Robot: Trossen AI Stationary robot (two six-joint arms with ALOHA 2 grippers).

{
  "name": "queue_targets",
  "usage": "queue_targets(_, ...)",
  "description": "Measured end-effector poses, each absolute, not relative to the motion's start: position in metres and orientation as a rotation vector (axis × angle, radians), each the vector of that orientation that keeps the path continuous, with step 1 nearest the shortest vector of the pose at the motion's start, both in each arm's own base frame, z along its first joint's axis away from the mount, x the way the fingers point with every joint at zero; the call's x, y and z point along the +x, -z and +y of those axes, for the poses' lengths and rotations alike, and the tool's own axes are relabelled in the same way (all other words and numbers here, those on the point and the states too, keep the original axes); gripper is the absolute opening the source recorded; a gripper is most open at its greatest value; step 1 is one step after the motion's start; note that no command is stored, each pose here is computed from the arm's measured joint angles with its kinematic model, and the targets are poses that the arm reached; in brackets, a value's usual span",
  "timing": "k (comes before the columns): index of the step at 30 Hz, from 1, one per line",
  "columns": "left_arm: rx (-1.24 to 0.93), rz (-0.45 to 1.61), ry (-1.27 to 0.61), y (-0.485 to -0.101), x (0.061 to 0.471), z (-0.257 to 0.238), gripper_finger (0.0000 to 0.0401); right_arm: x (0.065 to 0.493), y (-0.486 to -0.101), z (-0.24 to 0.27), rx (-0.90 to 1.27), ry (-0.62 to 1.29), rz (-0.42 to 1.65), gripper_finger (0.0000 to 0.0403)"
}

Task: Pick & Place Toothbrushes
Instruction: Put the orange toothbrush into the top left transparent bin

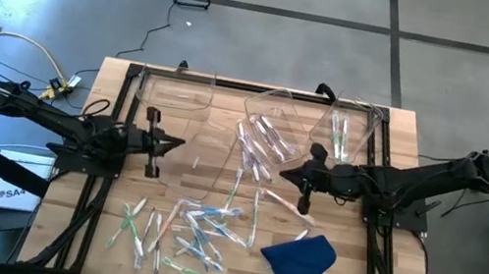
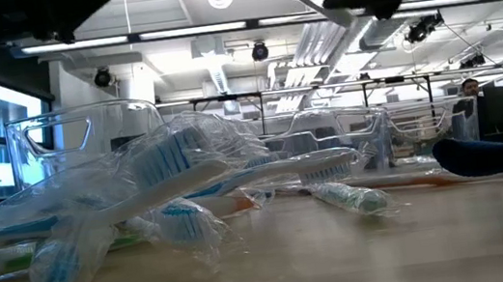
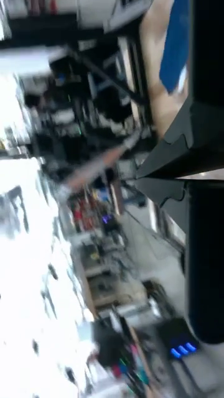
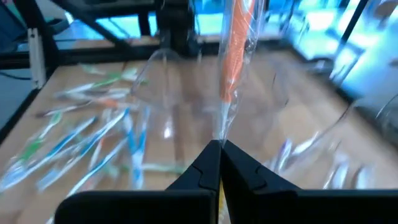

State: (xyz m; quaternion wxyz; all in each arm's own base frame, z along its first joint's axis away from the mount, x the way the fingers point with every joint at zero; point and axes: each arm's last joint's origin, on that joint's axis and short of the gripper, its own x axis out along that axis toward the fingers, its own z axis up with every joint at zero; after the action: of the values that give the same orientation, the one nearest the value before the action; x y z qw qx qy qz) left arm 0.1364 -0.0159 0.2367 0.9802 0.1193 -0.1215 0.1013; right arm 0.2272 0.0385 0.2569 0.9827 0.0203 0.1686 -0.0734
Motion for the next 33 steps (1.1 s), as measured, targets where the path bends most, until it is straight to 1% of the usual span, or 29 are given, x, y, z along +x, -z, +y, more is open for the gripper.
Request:
queue_targets(2,0.246,-0.201,-0.228,-0.236,0.138,-0.015,0.0008,0.232,-0.258,0.038,-0.009,0.16,0.308,0.0003)
queue_targets(4,0.244,-0.166,-0.249,-0.238,0.139,-0.015,0.0025,0.236,-0.257,0.039,-0.048,0.172,0.285,0.0003)
queue_targets(6,0.237,-0.156,-0.27,-0.243,0.14,-0.014,0.0049,0.242,-0.256,0.039,-0.084,0.179,0.27,0.0003)
queue_targets(12,0.243,-0.17,-0.311,-0.261,0.141,-0.014,0.0142,0.258,-0.246,0.035,-0.154,0.239,0.251,0.0003)
queue_targets(15,0.289,-0.143,-0.324,-0.264,0.141,-0.013,0.0169,0.268,-0.242,0.03,-0.172,0.265,0.214,0.0003)
queue_targets(19,0.276,-0.151,-0.333,-0.273,0.141,-0.012,0.0172,0.279,-0.237,0.026,-0.178,0.288,0.166,0.0003)
queue_targets(23,0.226,-0.088,-0.326,-0.282,0.143,0.0,0.0164,0.288,-0.23,0.026,-0.181,0.292,0.143,0.0003)
queue_targets(27,0.164,-0.017,-0.248,-0.288,0.146,0.017,0.016,0.291,-0.227,0.027,-0.189,0.289,0.122,0.0003)
queue_targets(33,0.161,-0.096,-0.125,-0.291,0.166,0.034,0.0159,0.292,-0.23,0.027,-0.174,0.288,0.091,0.0003)
